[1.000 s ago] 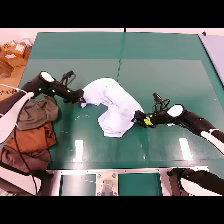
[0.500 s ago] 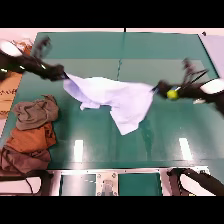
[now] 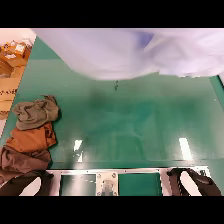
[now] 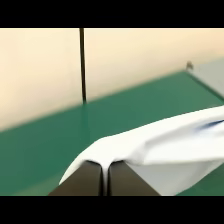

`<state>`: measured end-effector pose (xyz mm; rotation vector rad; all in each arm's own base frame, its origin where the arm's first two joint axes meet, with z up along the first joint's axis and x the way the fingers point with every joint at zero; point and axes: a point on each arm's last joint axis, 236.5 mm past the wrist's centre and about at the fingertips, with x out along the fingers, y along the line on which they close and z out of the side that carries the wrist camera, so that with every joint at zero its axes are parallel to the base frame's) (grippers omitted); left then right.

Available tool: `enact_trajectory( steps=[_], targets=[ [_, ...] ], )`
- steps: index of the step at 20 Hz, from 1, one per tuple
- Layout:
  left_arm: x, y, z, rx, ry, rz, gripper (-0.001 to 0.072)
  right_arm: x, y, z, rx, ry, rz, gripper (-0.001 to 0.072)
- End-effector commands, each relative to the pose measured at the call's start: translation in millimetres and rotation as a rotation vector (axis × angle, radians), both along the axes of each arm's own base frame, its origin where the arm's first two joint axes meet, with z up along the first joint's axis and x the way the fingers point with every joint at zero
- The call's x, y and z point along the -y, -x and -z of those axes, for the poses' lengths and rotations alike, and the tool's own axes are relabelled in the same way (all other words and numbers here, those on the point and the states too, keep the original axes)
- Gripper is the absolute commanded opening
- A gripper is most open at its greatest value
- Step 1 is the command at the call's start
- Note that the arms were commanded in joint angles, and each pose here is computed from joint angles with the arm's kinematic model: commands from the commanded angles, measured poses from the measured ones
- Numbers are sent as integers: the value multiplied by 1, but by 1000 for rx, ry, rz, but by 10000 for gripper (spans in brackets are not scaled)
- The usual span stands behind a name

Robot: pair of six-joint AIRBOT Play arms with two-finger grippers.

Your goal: Fold the shirts.

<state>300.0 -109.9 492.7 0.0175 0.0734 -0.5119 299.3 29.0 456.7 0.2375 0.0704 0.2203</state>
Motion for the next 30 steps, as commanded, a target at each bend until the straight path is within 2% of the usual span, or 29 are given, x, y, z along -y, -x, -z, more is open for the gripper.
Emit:
enact_trajectory(
  steps=[1, 4, 8, 11, 14, 18, 21, 22, 23, 24, 27, 29, 30],
  targets=[
    [-2, 64, -54, 191, -7, -28, 24, 1, 57, -55, 165, 91, 92, 12],
    [-10, 46, -35, 133, -24, -60, 25, -2, 58, -47, 136, 99, 84, 13],
    [-28, -36, 31, -72, -24, -123, 25, -2, 29, 14, -44, 38, 25, 14],
    [-21, -111, 116, -305, -13, -64, 26, 4, -16, 117, -286, -116, -33, 14],
    [11, -175, 232, -558, 4, 88, 26, 5, -66, 263, -543, -269, -53, 14],
    [65, -239, 383, -748, -22, 158, 25, 12, -114, 431, -788, -335, 55, 14],
    [96, -261, 455, -823, 9, 141, 27, 26, -141, 477, -878, -358, 92, 15],
    [96, -263, 468, -858, 30, 127, 99, 32, -148, 477, -886, -362, 92, 43],
    [91, -261, 472, -883, 33, 113, 447, 40, -150, 471, -894, -352, 83, 202],
    [80, -259, 470, -906, 29, 101, 669, 50, -147, 462, -909, -327, 67, 318],
    [41, -230, 453, -1039, -8, 159, 671, 90, -108, 443, -1029, -263, 52, 330],
    [13, -211, 445, -1122, -2, 169, 641, 102, -73, 443, -1099, -293, 61, 170],
    [1, -205, 445, -1158, 6, 165, 552, 103, -57, 449, -1121, -309, 74, 146]
  ],
)
